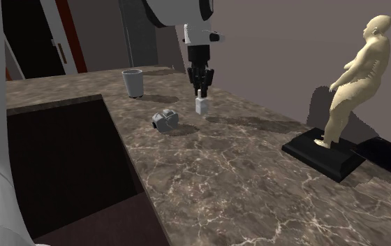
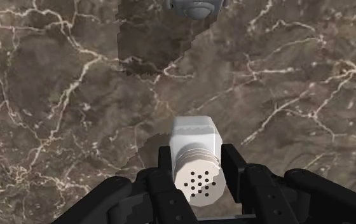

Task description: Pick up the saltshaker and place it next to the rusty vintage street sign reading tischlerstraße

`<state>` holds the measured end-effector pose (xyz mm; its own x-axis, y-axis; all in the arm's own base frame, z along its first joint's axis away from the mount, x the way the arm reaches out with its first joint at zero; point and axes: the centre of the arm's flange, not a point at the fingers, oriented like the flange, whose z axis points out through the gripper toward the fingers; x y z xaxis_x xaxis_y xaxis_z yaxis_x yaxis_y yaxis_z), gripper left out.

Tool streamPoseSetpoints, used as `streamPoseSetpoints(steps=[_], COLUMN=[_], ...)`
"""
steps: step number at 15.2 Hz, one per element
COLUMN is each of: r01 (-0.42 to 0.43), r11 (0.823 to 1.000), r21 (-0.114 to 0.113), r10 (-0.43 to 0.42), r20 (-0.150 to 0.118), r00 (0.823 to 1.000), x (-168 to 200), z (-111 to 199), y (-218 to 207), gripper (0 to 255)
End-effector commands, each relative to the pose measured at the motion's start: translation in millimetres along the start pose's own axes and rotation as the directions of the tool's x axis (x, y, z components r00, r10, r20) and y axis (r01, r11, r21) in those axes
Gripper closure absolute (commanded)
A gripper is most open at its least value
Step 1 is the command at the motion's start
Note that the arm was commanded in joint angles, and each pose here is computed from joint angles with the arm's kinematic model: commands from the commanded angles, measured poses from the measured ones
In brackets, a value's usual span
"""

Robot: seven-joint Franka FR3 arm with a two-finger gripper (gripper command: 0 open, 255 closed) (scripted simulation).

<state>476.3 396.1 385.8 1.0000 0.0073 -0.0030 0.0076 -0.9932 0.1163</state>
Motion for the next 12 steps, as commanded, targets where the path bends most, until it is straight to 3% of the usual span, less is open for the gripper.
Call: streamPoseSetpoints(steps=[1,12], r01=[0.000,0.000], r11=[1.000,1.000], r21=[0.000,0.000], r10=[0.000,0.000], r20=[0.000,0.000], r00=[1.000,1.000], x=[0.4,0.2], z=[-10.5,-68.2], y=[0.4,7.2], gripper=[255,255])
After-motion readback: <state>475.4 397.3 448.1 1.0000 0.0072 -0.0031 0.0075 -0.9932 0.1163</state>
